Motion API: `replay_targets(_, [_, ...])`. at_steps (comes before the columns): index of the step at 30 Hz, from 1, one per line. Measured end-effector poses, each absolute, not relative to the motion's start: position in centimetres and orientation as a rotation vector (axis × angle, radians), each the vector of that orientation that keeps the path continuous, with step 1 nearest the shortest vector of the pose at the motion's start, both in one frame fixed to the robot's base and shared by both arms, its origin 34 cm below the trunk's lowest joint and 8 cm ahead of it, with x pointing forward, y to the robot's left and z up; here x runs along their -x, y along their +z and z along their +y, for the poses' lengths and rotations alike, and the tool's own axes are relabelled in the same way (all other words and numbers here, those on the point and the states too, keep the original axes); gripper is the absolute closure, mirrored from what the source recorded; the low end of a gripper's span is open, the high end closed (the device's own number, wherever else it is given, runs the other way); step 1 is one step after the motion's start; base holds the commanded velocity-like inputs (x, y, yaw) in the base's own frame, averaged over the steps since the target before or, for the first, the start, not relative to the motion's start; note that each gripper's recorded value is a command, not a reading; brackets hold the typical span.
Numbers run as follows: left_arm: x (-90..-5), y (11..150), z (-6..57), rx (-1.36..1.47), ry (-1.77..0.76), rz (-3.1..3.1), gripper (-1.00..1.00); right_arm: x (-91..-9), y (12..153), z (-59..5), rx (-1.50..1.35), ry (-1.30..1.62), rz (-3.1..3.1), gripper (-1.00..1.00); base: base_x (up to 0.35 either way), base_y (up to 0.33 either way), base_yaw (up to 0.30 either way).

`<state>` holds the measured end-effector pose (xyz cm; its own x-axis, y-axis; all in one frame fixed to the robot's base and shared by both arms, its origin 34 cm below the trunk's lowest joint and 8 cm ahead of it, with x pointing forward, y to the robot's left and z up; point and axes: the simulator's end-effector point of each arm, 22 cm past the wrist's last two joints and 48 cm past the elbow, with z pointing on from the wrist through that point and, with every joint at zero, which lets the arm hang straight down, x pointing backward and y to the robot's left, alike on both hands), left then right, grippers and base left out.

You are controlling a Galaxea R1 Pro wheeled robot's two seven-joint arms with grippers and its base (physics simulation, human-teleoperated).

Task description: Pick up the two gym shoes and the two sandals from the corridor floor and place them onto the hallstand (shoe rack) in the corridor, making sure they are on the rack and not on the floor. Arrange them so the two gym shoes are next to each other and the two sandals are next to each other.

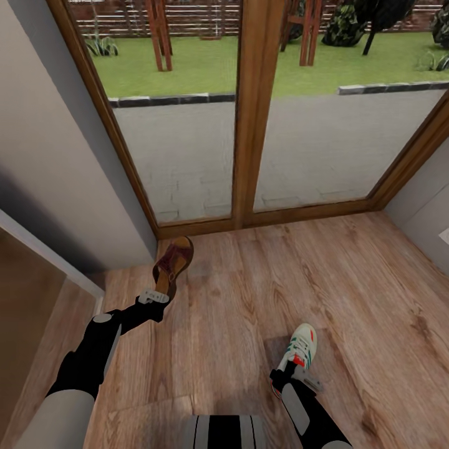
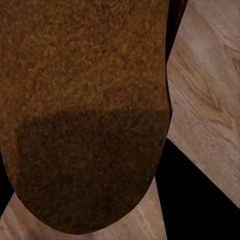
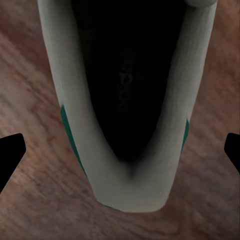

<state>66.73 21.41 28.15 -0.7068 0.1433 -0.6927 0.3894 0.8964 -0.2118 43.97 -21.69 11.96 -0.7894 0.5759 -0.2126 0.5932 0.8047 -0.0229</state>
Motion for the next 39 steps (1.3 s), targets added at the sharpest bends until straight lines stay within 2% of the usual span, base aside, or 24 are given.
replay_targets(39, [-66.0, 26.3, 21.4, -0.381, -0.457, 2.374, 1.0, -42.8, 10.8, -21.7, -0.922, -0.148, 2.824, -1.0, 0.02, -0.01, 0.0])
